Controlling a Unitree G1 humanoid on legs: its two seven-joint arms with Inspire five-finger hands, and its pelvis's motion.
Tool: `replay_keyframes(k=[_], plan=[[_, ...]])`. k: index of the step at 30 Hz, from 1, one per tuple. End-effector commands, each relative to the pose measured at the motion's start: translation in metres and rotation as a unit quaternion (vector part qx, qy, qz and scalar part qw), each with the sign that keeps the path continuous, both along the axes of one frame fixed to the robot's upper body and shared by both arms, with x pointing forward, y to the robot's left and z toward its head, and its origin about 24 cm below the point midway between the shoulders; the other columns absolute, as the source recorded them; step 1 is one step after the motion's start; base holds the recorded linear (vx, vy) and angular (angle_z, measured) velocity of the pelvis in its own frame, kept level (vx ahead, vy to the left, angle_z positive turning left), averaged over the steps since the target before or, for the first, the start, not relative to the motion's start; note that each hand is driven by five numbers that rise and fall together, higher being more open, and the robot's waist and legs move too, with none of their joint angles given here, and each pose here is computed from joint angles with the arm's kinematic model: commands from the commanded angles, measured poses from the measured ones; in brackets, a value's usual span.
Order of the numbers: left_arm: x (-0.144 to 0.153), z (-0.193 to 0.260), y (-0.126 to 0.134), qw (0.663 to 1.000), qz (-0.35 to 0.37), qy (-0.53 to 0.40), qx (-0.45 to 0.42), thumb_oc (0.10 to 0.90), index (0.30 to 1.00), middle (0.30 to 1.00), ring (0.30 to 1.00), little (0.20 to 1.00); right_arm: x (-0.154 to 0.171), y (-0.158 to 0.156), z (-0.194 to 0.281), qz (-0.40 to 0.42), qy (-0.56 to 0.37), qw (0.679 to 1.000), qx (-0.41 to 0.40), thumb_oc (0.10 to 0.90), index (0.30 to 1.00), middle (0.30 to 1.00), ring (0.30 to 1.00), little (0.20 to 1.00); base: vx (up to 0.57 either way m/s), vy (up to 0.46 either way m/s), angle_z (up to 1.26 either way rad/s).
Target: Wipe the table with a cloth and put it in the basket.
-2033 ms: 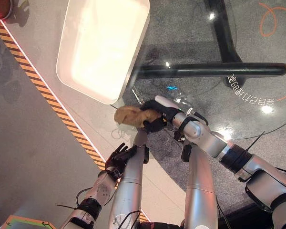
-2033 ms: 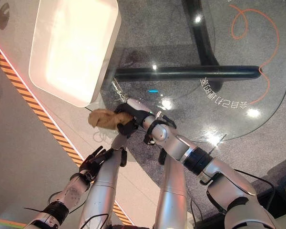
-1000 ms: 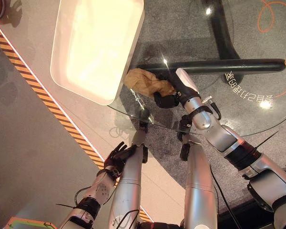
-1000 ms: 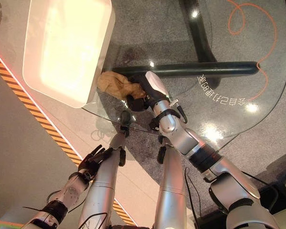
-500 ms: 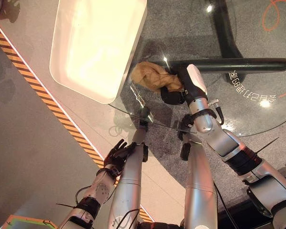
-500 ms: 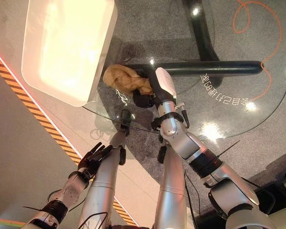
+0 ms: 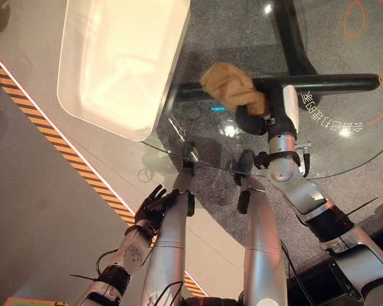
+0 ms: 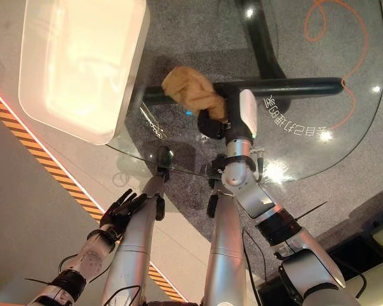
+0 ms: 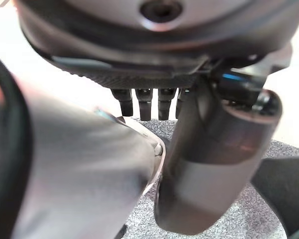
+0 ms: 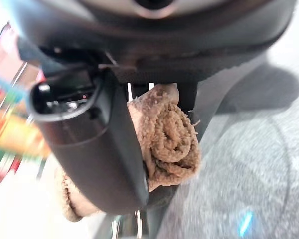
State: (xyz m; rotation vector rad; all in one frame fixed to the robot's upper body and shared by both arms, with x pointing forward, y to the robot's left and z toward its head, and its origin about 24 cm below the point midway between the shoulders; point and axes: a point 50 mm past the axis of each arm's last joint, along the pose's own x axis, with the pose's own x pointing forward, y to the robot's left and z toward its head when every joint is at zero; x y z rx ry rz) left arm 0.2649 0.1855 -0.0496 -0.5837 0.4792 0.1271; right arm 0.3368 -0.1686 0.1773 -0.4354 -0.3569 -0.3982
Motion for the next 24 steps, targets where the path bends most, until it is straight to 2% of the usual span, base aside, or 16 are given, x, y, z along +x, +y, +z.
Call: replay_keyframes(k=[1, 6, 15, 24], plan=[[-0.038, -0.027, -0.002, 0.998, 0.027, 0.053, -0.029, 0.8, 0.9, 0.9, 0.9, 0.9, -0.022, -0.103, 0.011, -0.253, -0.065, 0.965, 0.032, 0.1, 0.3, 0.3, 0.3, 0.2, 0.0, 0.0, 0.0], [-0.04, -0.027, 0.001, 0.998, 0.028, 0.05, -0.028, 0.8, 0.9, 0.9, 0.9, 0.9, -0.03, -0.116, 0.01, -0.285, -0.099, 0.951, 0.071, 0.1, 0.3, 0.3, 0.3, 0.2, 0.0, -0.004, -0.02], [-0.035, -0.024, -0.004, 0.998, 0.027, 0.041, -0.036, 0.8, 0.9, 0.9, 0.9, 0.9, -0.033, -0.115, 0.022, -0.307, -0.162, 0.933, 0.098, 0.1, 0.3, 0.3, 0.3, 0.2, -0.01, 0.016, -0.06], [-0.033, -0.022, -0.006, 0.998, 0.025, 0.04, -0.039, 0.8, 0.9, 0.9, 0.9, 0.9, -0.032, -0.108, 0.028, -0.291, -0.179, 0.934, 0.102, 0.1, 0.3, 0.3, 0.3, 0.2, 0.0, 0.0, 0.0]])
